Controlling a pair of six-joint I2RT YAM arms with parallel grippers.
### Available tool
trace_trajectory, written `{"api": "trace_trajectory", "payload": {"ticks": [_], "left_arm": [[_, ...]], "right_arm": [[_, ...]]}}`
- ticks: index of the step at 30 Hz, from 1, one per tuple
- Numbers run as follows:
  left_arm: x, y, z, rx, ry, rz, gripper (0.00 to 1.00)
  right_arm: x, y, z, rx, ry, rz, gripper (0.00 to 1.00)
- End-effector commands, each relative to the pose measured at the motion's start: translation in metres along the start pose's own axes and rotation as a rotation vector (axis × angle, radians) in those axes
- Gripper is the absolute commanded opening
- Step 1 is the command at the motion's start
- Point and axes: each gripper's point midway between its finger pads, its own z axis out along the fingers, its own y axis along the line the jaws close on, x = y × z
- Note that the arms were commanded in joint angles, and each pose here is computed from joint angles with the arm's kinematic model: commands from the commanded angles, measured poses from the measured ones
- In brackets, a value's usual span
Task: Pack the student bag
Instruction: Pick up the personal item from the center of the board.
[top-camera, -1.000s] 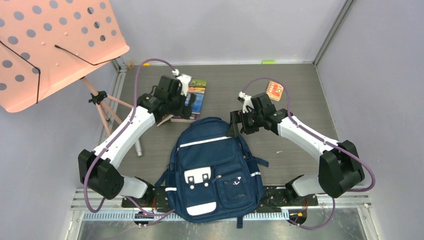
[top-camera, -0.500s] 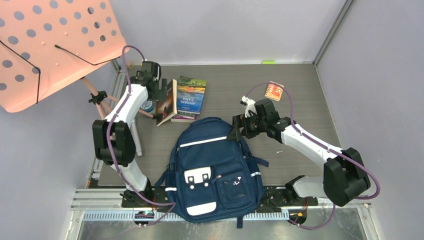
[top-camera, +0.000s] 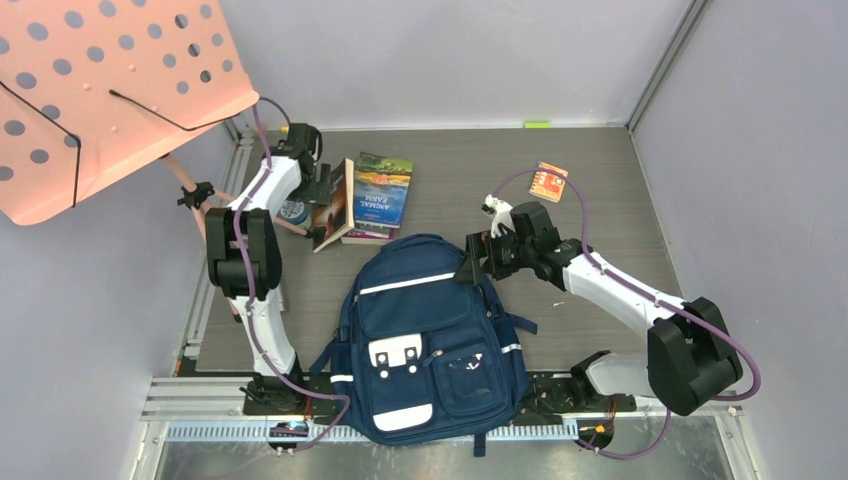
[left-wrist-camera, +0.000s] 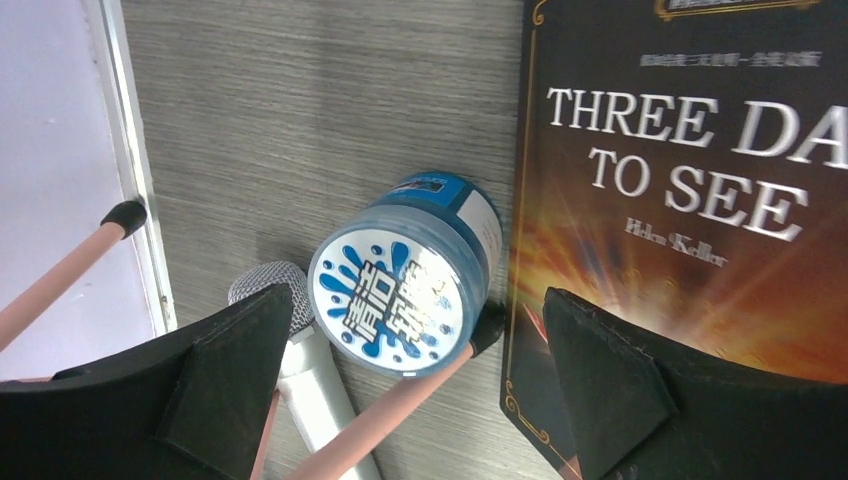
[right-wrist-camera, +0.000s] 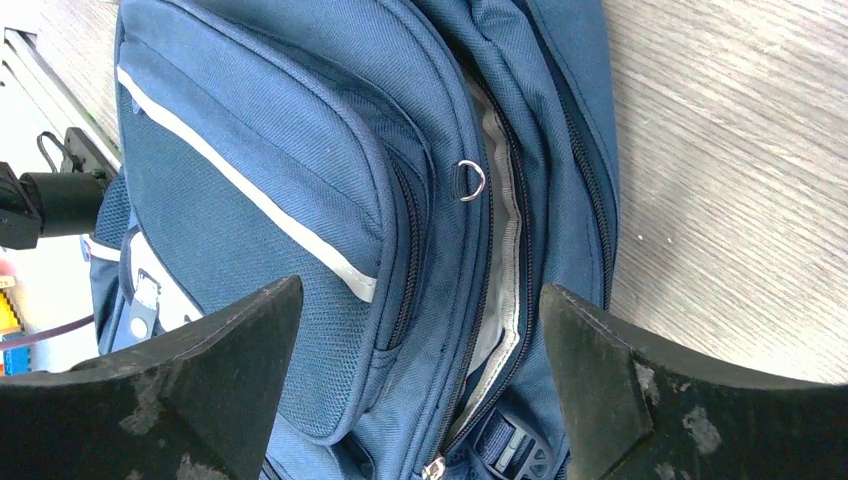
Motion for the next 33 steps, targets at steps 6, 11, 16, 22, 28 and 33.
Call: {"api": "trace_trajectory", "payload": {"ticks": [6, 11, 16, 22, 28, 33], "left_arm": [[0.007, 0.007, 0.013, -0.006, 0.059, -0.047, 1.0], [0.015, -0.009, 0.023, 0.079, 0.097, -0.063, 0.98], [0.02, -0.028, 0.024, 0.166, 0.11, -0.083, 0.93], [0.026, -0.02, 0.032, 0.114, 0.123, -0.069, 0.86], [0.025, -0.016, 0.029, 0.091, 0.118, -0.075, 0.43], [0.007, -0.009, 0.003, 0.096, 0.031, -0.094, 0.17]], "right_arm": [[-0.015, 0.011, -0.003, -0.035, -0.064, -0.026, 0.95], [-0.013, 0.009, -0.002, -0.029, -0.061, -0.021, 0.95], [-0.012, 0.008, -0.002, -0.027, -0.068, -0.014, 0.95], [-0.013, 0.009, -0.003, -0.03, -0.071, -0.006, 0.94], [-0.016, 0.008, -0.006, -0.014, -0.087, -0.001, 0.93], [-0.025, 0.006, -0.004, 0.014, -0.109, 0.023, 0.97]]}}
